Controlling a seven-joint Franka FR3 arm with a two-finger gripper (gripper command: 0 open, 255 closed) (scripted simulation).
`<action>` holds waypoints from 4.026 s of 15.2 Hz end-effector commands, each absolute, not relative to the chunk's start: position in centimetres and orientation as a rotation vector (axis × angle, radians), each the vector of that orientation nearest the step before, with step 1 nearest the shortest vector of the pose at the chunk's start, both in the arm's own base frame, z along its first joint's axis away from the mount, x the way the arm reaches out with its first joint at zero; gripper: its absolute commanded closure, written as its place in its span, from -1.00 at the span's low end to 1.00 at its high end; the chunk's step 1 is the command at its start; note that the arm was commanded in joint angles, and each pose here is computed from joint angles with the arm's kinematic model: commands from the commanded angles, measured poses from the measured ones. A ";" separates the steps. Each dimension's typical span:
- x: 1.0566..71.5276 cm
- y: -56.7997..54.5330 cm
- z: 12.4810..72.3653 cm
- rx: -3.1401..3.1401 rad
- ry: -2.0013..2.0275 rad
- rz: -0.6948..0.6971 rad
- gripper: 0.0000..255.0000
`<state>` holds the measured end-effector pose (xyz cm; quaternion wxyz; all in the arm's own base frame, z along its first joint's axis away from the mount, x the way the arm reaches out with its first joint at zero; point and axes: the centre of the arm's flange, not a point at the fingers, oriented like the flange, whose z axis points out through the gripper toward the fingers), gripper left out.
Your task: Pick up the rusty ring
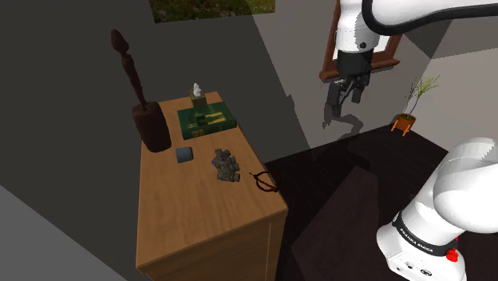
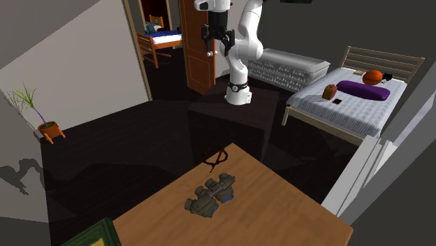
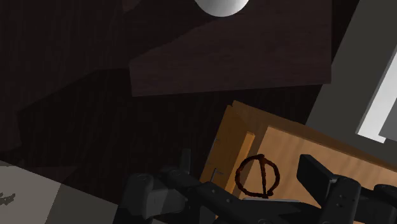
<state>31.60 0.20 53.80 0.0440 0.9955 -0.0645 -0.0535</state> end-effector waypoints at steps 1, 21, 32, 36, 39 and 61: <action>31.6 0.2 53.8 3.043 -0.197 -0.164 -1.00; 38.8 5.7 30.5 3.107 -0.072 0.143 -1.00; 44.5 9.5 18.5 3.128 -0.001 0.316 -1.00; 46.2 10.6 14.9 3.131 0.018 0.363 -1.00; 46.2 10.6 13.3 3.131 0.018 0.363 -1.00; 46.2 10.6 14.6 3.131 0.018 0.363 1.00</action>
